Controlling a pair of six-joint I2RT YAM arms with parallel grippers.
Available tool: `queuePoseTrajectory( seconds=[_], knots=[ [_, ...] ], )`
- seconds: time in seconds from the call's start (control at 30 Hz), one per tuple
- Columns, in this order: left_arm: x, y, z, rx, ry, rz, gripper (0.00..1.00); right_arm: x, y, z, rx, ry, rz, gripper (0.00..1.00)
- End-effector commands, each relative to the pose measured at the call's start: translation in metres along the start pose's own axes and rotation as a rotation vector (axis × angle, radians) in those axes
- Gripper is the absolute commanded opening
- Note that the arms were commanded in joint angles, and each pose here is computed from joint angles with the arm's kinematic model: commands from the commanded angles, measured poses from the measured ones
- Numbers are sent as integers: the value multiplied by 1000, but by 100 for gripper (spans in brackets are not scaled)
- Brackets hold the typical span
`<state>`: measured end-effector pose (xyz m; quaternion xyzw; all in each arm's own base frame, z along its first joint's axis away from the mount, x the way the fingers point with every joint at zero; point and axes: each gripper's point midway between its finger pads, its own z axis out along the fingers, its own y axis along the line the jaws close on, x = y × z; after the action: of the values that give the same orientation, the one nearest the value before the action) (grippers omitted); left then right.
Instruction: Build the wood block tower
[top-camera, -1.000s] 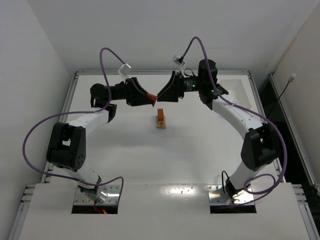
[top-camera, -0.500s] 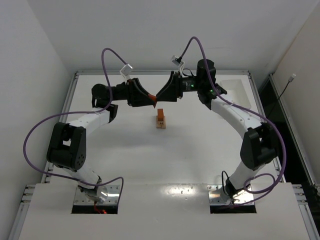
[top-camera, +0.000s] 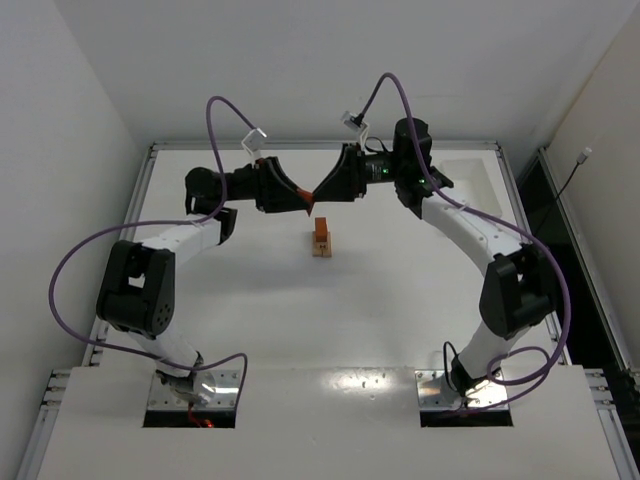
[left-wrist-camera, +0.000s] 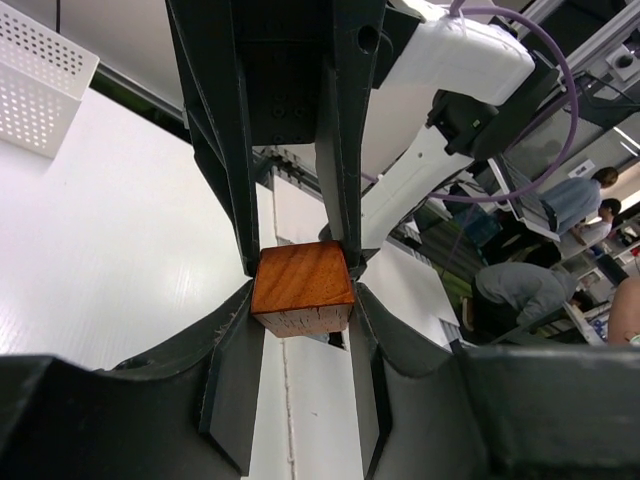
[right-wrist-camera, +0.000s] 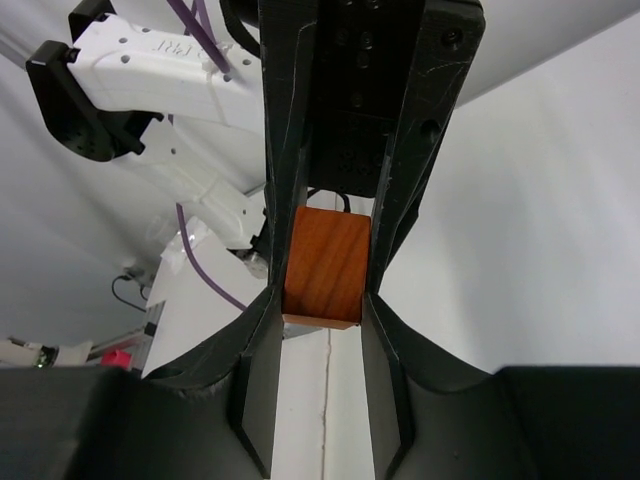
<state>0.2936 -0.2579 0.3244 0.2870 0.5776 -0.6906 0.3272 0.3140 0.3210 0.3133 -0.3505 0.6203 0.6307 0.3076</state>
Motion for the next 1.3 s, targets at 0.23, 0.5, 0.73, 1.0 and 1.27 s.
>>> queuePoseTrajectory(
  seconds=[0.23,0.5,0.73,1.0,1.27],
  knots=[
    [-7,-8,9,50,10,45,51,-17,20,5,-76,-5,-168,4],
    [-16,-9,0,25,-7,95,68,-16,24,4,-85,-2,-186,1],
    [-26,3,-31,-74,-34,157,68,-13,23,-12,-47,-5,-189,0],
    [-20,69,-114,-512,152,192,68,3,-10,-40,219,-24,-62,0],
    [-23,107,-201,-989,142,174,66,7,-53,-54,644,-3,-14,0]
  ],
)
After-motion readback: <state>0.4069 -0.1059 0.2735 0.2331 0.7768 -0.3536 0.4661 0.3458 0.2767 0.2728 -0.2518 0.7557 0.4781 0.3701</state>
